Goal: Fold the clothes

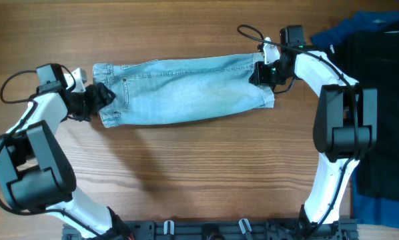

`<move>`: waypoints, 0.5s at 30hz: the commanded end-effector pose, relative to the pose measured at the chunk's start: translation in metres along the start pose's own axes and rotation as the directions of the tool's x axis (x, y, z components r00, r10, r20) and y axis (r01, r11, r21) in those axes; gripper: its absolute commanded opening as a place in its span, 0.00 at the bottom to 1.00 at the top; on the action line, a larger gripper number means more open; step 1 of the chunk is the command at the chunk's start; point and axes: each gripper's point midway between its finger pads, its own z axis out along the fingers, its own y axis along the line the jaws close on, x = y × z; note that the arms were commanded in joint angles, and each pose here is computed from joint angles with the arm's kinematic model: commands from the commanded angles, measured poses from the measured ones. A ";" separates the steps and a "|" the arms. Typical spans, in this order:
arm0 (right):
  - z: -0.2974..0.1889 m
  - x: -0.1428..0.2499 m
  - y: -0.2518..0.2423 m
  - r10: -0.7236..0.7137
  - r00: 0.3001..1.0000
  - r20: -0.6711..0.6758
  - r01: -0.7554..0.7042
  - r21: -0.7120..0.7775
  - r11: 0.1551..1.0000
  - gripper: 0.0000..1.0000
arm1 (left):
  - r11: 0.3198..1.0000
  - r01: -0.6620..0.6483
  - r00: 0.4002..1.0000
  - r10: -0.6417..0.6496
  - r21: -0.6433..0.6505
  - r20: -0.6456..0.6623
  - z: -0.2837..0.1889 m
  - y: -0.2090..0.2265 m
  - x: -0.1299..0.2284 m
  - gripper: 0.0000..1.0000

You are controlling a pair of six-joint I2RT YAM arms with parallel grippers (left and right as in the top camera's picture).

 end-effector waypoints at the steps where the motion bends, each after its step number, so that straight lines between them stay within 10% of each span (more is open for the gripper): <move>1: 0.031 0.023 -0.017 0.016 0.997 -0.075 -0.013 0.036 0.999 0.04 | 0.999 -0.029 0.991 0.032 0.027 -0.131 0.040 -0.008 0.034 0.80; 5: 0.031 0.022 -0.017 0.015 0.997 -0.072 -0.012 0.036 0.999 0.04 | 0.995 -0.075 0.981 0.085 0.059 -0.177 0.057 -0.027 0.049 0.66; 7: 0.031 0.022 -0.017 0.015 0.997 -0.072 -0.012 0.036 0.999 0.04 | 0.993 -0.099 0.976 0.109 0.063 -0.188 0.061 -0.035 0.054 0.25; 9: 0.031 0.022 -0.017 0.015 0.997 -0.073 -0.013 0.036 0.999 0.04 | 0.994 -0.092 0.975 0.102 0.059 -0.197 0.060 -0.035 0.056 0.04; 15: 0.031 0.032 -0.016 0.032 0.993 -0.110 -0.028 0.036 0.999 0.04 | 1.000 -0.003 0.981 0.008 0.025 -0.196 0.035 -0.013 0.051 0.04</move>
